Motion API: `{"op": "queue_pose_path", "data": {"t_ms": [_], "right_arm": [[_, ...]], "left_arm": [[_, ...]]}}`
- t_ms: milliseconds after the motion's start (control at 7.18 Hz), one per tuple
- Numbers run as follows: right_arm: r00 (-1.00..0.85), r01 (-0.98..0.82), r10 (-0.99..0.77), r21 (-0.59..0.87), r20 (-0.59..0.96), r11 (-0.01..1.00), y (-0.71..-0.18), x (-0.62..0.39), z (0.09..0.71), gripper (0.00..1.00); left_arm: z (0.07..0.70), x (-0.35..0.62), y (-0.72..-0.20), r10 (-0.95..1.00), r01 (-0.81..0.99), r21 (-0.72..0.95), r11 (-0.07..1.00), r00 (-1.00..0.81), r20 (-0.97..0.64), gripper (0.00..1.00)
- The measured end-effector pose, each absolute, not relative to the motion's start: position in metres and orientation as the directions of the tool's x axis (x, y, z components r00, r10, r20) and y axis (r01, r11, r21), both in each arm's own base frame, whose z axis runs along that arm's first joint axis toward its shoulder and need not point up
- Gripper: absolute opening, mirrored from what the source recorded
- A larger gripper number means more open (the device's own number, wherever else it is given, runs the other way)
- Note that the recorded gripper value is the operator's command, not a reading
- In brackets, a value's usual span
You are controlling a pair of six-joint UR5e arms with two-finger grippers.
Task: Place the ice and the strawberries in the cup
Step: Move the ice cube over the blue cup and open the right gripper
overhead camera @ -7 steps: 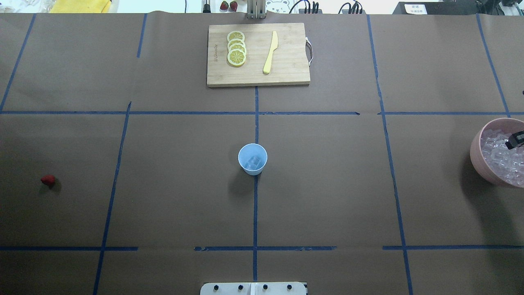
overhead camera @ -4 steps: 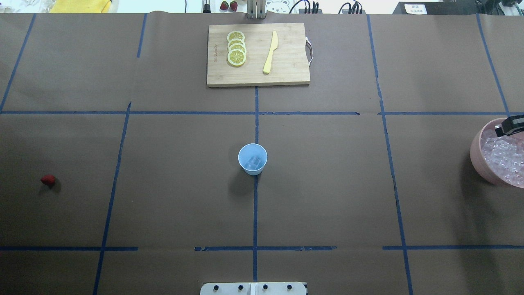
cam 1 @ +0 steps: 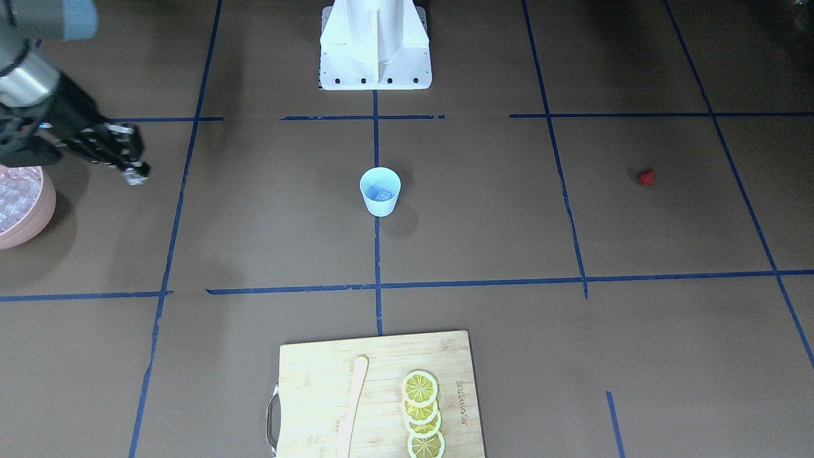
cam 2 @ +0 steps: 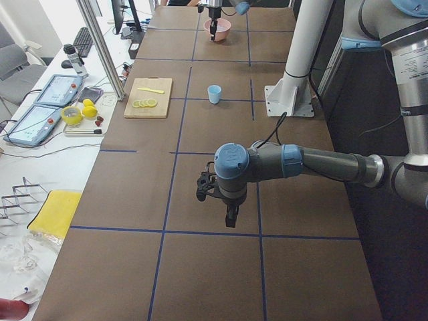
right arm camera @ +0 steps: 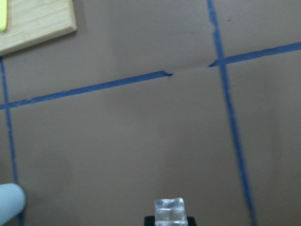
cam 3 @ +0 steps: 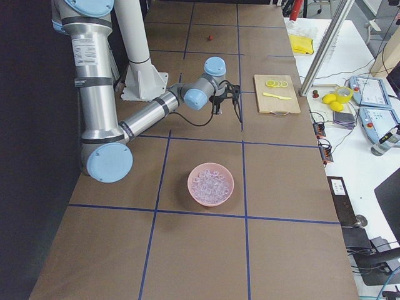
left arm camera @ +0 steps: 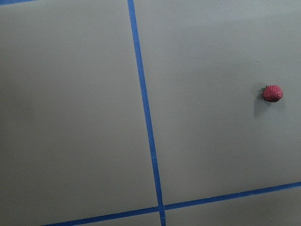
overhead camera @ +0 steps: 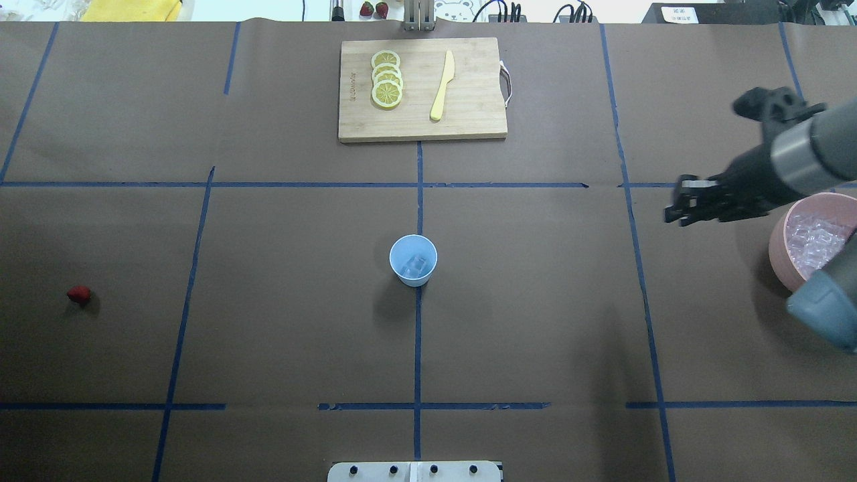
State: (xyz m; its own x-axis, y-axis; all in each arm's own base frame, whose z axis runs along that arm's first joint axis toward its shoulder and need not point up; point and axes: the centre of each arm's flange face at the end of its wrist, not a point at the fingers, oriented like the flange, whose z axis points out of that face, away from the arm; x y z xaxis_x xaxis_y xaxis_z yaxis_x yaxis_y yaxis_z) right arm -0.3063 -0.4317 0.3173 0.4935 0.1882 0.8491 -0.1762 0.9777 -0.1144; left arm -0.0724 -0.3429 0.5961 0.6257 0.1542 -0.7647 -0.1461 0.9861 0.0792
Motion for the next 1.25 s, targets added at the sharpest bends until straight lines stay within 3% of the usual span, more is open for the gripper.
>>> {"op": "queue_pose_path", "data": {"t_ms": [279,697,836,975,1254], "right_arm": [[0.442,-0.258,0.320,-0.222,0.838,0.940,-0.421,-0.431,0.227,0.00],[0.413,-0.347,0.422,-0.289,0.807,0.892,-0.422,-0.532,0.170,0.04],[0.415,-0.358,0.426,-0.287,0.804,0.889,-0.422,-0.549,0.165,0.45],[0.418,-0.355,0.423,-0.284,0.804,0.891,-0.420,-0.564,0.166,0.99],[0.417,-0.347,0.419,-0.284,0.807,0.894,-0.416,-0.576,0.169,1.00]], "left_arm": [[0.588,-0.071,-0.342,0.160,-0.138,0.096,0.986,0.605,-0.780,1.00],[0.566,-0.065,-0.339,0.146,-0.101,0.107,0.989,0.550,-0.823,1.00],[0.563,-0.064,-0.339,0.146,-0.099,0.110,0.989,0.544,-0.826,1.00],[0.561,-0.062,-0.340,0.151,-0.104,0.112,0.988,0.540,-0.828,1.00],[0.558,-0.048,-0.344,0.161,-0.123,0.112,0.986,0.537,-0.828,1.00]]}}
